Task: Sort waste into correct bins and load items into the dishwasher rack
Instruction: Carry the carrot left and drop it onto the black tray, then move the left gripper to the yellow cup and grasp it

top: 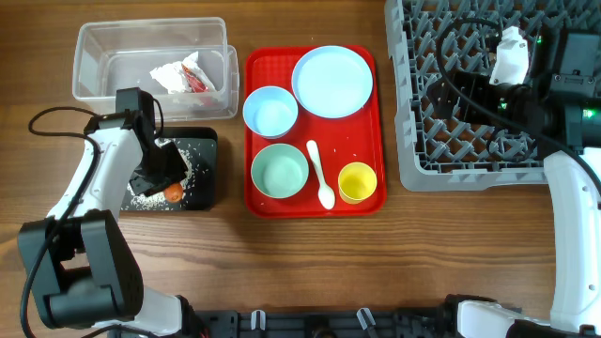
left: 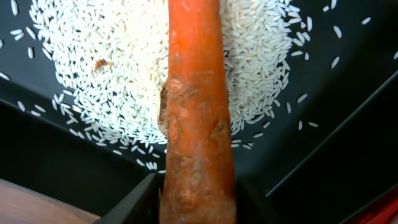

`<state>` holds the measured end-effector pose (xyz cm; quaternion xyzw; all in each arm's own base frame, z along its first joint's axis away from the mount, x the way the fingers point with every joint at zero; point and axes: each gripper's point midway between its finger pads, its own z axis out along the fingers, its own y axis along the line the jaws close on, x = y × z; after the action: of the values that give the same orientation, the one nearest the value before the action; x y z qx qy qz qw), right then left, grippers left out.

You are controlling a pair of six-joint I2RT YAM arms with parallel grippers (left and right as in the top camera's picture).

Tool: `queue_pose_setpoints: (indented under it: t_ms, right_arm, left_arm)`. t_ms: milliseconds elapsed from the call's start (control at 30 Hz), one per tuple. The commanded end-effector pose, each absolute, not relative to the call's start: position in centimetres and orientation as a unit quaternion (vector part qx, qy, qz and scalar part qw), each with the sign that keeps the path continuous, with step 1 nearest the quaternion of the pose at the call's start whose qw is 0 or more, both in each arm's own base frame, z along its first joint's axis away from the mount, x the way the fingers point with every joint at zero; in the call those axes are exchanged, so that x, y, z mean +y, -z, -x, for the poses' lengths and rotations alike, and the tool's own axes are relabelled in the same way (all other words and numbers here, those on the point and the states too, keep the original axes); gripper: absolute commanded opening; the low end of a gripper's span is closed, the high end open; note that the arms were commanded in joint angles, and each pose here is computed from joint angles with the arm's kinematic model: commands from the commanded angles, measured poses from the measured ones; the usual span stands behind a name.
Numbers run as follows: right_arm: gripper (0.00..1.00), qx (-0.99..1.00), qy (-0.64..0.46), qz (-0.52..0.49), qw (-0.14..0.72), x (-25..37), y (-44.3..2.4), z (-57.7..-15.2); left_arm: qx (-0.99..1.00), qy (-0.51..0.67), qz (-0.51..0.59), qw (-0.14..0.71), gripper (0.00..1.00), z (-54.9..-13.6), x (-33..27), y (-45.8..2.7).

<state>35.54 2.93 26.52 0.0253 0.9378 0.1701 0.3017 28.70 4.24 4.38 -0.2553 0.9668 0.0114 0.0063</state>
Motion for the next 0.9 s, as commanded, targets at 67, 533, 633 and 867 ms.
queue_pose_setpoints:
  t_ms: [67, 533, 633, 867]
  right_arm:
    - [1.00, 0.937, -0.165, -0.026, 0.306, 2.6, -26.8, -35.8]
    - [1.00, 0.937, -0.165, -0.026, 0.307, 2.6, -26.9, -35.8]
    - [1.00, 0.937, -0.165, -0.026, 0.307, 2.6, -26.9, -35.8]
    - [1.00, 0.935, -0.166, -0.026, 0.312, 2.6, -27.0, -36.0]
  left_arm:
    - [0.965, -0.006, 0.261, 0.014, 0.59, -28.7, 4.1, -4.7]
    - [0.966, 0.031, 0.256, 0.035, 0.74, -30.0, 3.0, -6.5]
    - [0.966, 0.058, 0.244, 0.069, 0.74, -31.4, 1.9, -9.0]
    - [0.970, 0.145, 0.045, 0.190, 0.77, -34.3, -6.8, -16.3]
